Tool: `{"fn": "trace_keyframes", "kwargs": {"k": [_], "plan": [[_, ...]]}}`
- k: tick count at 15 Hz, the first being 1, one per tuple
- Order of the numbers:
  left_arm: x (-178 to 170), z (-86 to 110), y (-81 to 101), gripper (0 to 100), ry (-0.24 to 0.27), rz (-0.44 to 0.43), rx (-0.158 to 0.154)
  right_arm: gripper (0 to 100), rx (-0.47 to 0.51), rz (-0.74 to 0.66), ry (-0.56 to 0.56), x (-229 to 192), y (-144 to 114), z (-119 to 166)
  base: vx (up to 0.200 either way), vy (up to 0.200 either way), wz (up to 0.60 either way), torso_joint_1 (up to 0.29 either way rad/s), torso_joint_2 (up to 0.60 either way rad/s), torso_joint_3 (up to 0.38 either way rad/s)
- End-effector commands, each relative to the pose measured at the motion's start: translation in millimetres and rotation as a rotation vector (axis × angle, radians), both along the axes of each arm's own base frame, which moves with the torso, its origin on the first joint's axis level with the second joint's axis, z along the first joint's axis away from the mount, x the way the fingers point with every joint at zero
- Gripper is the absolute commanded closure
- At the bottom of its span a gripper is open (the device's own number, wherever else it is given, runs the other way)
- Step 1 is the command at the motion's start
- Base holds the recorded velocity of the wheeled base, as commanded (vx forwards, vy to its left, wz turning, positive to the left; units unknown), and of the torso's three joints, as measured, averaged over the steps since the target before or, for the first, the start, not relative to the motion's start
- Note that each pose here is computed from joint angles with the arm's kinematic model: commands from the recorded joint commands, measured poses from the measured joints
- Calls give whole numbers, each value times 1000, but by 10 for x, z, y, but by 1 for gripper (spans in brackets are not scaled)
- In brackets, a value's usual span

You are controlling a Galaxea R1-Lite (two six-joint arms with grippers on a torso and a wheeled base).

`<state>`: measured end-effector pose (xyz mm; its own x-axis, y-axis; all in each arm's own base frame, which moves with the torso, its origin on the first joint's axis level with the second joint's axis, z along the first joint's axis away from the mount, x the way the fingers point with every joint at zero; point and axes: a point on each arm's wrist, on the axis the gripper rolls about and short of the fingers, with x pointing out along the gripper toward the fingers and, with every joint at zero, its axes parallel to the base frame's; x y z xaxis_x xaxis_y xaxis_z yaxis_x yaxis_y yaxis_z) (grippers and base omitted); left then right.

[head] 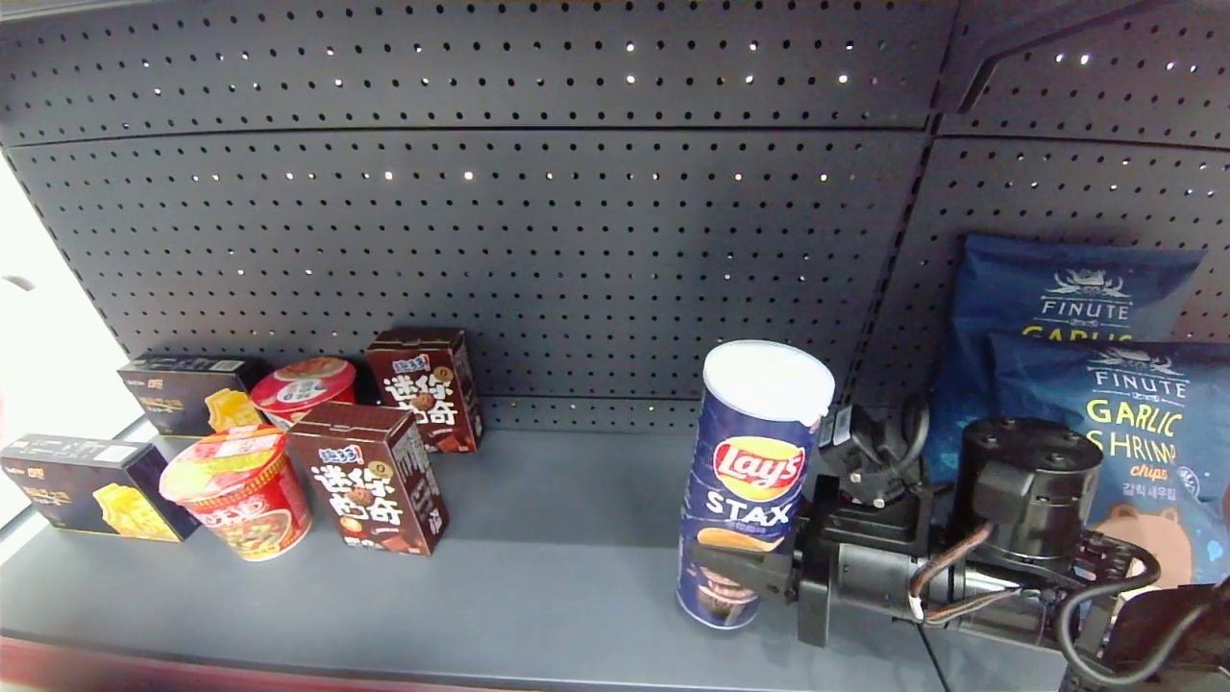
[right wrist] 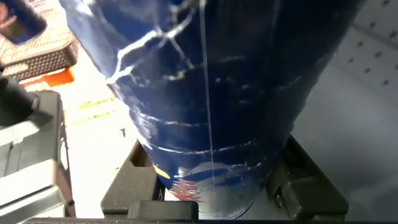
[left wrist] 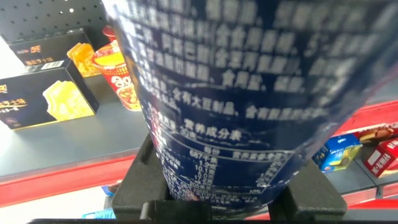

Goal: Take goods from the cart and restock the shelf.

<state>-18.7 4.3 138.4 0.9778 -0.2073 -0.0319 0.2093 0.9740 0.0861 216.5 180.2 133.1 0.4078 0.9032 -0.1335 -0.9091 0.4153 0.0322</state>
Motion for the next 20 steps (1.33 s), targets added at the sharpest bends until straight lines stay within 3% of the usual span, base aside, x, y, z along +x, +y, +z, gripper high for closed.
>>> {"fn": "trace_keyframes", "kwargs": {"k": [1, 9, 20], "plan": [[-8, 9, 1, 100, -8, 3, 0, 100, -5, 7, 6, -43, -8, -16, 0, 0, 0, 0, 0, 0], [-9, 5, 1, 100, -7, 11, -2, 100, -53, 11, 60, -125, -66, -184, 0, 0, 0, 0, 0, 0], [-16, -42, 2, 100, -4, 11, -1, 100, -72, 30, 93, -11, 80, -370, 0, 0, 0, 0, 0, 0]]}}
